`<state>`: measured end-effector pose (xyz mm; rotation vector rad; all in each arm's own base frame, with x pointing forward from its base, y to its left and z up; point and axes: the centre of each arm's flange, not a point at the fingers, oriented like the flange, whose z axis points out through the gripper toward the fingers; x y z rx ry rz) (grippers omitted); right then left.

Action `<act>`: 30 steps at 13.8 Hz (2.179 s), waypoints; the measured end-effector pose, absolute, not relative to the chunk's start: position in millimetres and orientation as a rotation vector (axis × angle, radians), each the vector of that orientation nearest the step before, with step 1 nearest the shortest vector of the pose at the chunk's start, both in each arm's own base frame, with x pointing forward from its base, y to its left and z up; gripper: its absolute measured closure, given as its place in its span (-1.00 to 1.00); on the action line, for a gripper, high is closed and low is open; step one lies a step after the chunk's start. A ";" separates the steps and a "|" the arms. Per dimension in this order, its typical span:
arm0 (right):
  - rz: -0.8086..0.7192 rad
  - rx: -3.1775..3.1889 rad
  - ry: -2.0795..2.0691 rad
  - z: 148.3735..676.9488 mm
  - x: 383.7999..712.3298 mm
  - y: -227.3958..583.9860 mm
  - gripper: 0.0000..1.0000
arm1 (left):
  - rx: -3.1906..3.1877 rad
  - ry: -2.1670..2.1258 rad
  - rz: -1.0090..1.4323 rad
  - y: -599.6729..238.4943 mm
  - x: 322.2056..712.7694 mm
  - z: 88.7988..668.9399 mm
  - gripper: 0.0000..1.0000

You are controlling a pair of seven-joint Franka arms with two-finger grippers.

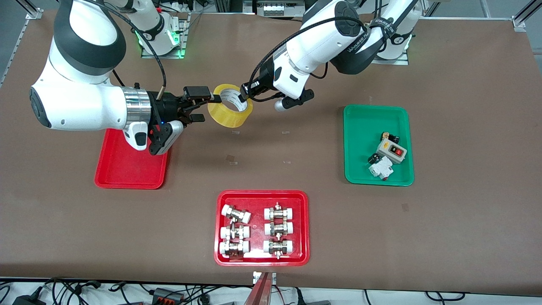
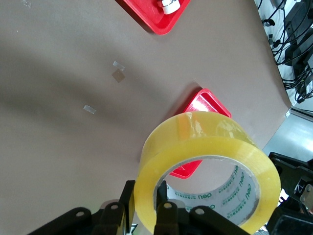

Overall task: Left arm passes tape to right arm into tray
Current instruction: 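Grasp the tape with the right gripper beside the left gripper, then open the left gripper while the right gripper lowers the tape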

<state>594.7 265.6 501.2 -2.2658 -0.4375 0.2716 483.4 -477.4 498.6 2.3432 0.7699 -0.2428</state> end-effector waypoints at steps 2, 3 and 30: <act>0.265 -2.265 -0.438 499.2 594.7 271.3 -1.00 | 2.343 0.770 -0.243 -477.4 483.4 498.6 0.58; 0.257 -2.266 -0.439 498.1 594.9 275.1 -1.00 | 2.343 0.771 -0.243 -477.4 483.4 498.6 0.58; 0.243 -2.263 -0.436 490.7 598.8 281.4 -0.09 | 2.414 0.771 -0.271 -451.8 494.4 505.2 -0.93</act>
